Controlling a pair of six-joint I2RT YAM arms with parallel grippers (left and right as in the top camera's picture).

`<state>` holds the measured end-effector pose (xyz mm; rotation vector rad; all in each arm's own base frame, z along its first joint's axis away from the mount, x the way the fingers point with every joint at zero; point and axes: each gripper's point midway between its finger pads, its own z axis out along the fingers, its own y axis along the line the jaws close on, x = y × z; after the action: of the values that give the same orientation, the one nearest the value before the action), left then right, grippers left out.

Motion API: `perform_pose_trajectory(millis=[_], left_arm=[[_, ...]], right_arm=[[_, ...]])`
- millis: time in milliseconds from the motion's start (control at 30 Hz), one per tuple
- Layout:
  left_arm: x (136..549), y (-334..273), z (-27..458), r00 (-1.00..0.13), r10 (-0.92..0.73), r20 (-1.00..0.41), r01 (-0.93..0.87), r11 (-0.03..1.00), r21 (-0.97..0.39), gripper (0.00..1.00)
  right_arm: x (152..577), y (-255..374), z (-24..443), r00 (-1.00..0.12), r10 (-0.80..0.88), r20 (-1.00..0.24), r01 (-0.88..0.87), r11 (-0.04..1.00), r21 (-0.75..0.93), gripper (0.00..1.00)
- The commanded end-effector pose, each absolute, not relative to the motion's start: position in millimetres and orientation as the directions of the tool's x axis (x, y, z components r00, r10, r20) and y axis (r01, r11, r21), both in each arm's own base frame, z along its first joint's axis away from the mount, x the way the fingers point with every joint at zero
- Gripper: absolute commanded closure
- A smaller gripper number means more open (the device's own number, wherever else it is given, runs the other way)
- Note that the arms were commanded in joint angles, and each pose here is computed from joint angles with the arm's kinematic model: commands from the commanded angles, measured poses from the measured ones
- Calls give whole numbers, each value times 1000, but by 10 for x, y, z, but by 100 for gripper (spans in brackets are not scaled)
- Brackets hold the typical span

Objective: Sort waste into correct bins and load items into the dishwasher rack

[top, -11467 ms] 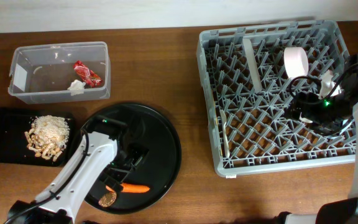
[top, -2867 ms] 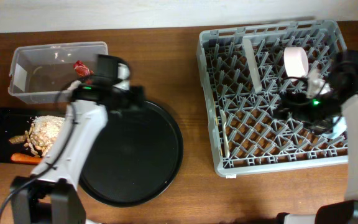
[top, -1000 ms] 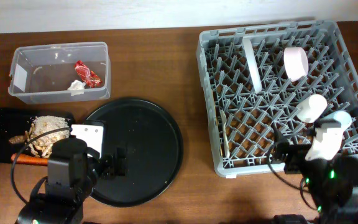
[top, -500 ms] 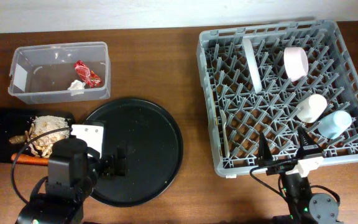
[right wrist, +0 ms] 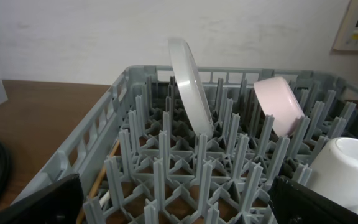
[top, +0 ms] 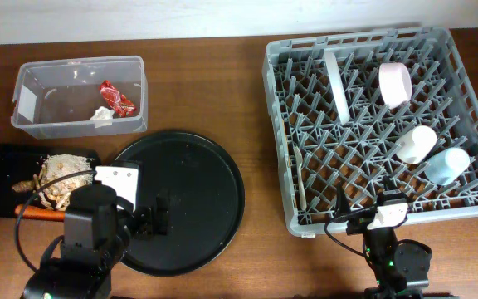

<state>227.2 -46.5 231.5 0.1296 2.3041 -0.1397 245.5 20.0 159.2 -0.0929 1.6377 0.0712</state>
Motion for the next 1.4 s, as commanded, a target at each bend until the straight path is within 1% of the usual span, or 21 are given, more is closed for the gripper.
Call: perform_pose_trajectory(millis=[0, 733, 833, 967, 1133, 1233, 1333, 1367], left_arm=[[2267, -451, 2311, -669, 42, -742, 129, 990, -59, 1], [2266, -450, 2308, -669, 43, -742, 129, 990, -59, 1], [2135, -390, 2277, -682, 44, -730, 115, 992, -47, 1], [2044, -240, 2365, -620, 11, -784, 65, 997, -38, 1], [1931, -176, 2206, -537, 18, -844, 64, 998, -19, 1], [1941, -176, 2004, -449, 6, -893, 66, 998, -26, 1], [2081, -189, 1871, -345, -8, -938, 66, 997, -33, 1], [2158, -201, 1833, -293, -15, -956, 68, 997, -37, 1]], right_arm=[[2453, 189, 1577, -68, -20, -997, -100, 995, -13, 1], [2453, 189, 1578, -68, -21, -997, -100, 995, -14, 1], [2453, 189, 1577, -68, -21, -997, -100, 995, -14, 1], [2453, 189, 1577, -68, -21, -997, -100, 995, -14, 1], [2453, 189, 1577, -68, -21, -997, -100, 995, -14, 1], [2453, 189, 1577, -68, -21, -997, -100, 995, -14, 1], [2453, 189, 1577, -68, -21, -997, -100, 995, -14, 1], [2453, 189, 1577, -68, -21, -997, -100, 995, -14, 1]])
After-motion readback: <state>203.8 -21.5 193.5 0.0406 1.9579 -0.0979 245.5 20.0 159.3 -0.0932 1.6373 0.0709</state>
